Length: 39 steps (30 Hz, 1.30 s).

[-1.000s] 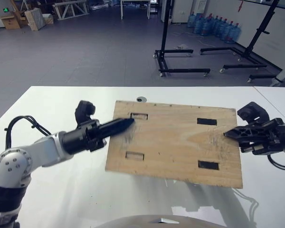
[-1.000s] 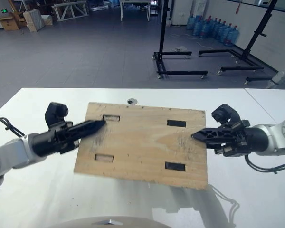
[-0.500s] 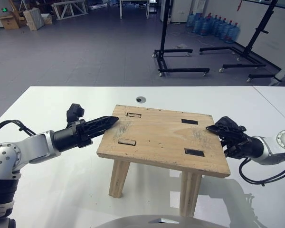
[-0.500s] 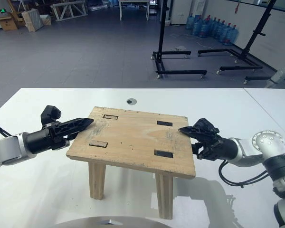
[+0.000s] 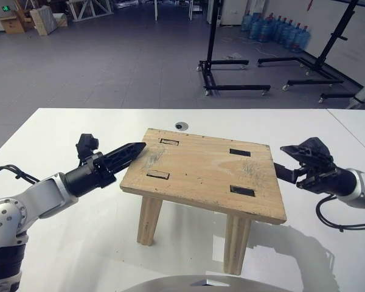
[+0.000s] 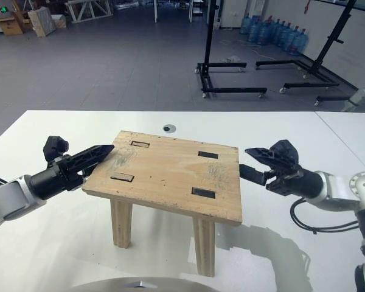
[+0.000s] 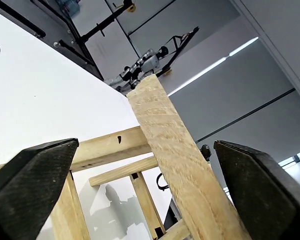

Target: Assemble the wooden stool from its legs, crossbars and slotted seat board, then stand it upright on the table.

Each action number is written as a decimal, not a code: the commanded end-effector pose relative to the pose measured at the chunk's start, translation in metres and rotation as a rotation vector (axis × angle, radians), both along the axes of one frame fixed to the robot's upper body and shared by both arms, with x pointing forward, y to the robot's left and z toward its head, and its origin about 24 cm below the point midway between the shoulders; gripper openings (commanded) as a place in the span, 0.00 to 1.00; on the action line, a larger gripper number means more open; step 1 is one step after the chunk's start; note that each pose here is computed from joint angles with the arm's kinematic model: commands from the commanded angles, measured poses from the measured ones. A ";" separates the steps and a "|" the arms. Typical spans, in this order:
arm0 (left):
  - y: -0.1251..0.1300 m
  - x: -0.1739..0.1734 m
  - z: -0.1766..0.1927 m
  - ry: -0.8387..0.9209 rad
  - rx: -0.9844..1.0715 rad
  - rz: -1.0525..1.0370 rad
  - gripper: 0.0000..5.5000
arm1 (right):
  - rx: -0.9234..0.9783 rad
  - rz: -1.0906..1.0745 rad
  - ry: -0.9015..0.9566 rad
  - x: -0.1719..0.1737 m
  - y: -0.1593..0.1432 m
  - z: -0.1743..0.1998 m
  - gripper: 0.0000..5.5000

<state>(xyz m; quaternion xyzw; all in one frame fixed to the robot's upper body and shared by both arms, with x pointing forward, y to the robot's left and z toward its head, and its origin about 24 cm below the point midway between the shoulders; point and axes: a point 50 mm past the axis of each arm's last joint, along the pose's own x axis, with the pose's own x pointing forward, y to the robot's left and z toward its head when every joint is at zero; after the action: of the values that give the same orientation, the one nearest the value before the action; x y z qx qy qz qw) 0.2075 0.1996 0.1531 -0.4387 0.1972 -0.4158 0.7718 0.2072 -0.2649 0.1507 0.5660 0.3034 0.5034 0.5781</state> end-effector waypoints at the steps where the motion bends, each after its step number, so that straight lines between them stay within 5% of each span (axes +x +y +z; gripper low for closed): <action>1: 0.005 -0.009 -0.009 0.025 -0.009 0.028 0.90 | -0.002 -0.060 -0.037 -0.025 0.001 -0.010 0.63; 7: 0.028 -0.019 -0.012 -0.029 0.014 0.155 0.90 | -0.092 -0.078 -0.164 -0.068 0.028 -0.016 0.63; 14: 0.056 -0.040 -0.028 -0.156 0.279 0.273 0.90 | -0.324 -0.147 -0.495 -0.087 0.039 -0.032 0.63; 21: 0.044 -0.064 -0.061 -0.207 0.545 -0.019 0.90 | -0.480 -0.024 -0.717 -0.095 0.051 -0.050 0.63; 30: 0.044 -0.055 -0.056 -0.304 0.546 -0.111 0.90 | -0.615 -0.049 -0.870 -0.071 0.083 -0.042 0.63; 39: 0.033 -0.050 -0.068 -0.322 0.596 -0.173 0.90 | -0.708 -0.134 -0.870 -0.059 0.080 -0.049 0.63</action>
<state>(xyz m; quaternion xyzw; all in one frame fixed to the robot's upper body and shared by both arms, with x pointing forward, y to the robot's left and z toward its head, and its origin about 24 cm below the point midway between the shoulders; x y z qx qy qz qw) 0.1528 0.2357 0.0890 -0.1260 0.2205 -0.4672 0.8469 0.1430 -0.1810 0.1038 0.1096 0.1429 0.5355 0.8251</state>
